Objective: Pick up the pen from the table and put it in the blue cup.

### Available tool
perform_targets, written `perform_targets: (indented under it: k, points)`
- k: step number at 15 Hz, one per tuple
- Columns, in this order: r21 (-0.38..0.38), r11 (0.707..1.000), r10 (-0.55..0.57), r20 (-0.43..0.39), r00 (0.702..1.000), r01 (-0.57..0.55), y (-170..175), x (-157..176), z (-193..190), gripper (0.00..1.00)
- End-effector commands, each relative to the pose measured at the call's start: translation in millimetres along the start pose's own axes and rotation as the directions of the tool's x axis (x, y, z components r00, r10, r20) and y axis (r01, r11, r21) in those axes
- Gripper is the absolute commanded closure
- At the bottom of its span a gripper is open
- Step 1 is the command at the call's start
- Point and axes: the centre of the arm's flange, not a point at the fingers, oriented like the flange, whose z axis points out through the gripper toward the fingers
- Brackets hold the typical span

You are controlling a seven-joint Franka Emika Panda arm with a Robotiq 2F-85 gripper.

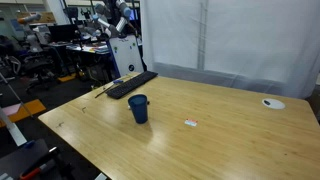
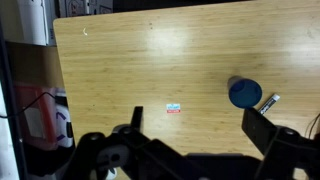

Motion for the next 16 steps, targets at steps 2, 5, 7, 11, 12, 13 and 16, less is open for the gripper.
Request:
perform_targets:
  k: [2,5,7,11,12,13,16]
  points:
    - [0.012,1.0,0.019,-0.002,1.0,-0.019,-4,1,1,0.0]
    - [0.059,0.994,0.087,0.017,0.996,-0.088,-29,3,14,0.0]
    - [0.099,0.986,0.135,0.031,0.99,-0.138,-48,3,19,0.0]
    - [0.171,0.956,0.235,0.04,0.971,-0.238,-80,8,27,0.0]
    - [0.184,0.949,0.254,0.029,0.967,-0.254,-85,11,31,0.0]
    - [0.194,0.946,0.263,0.02,0.965,-0.261,-91,14,36,0.0]
    - [0.207,0.941,0.272,0.005,0.962,-0.267,-108,24,58,0.0]
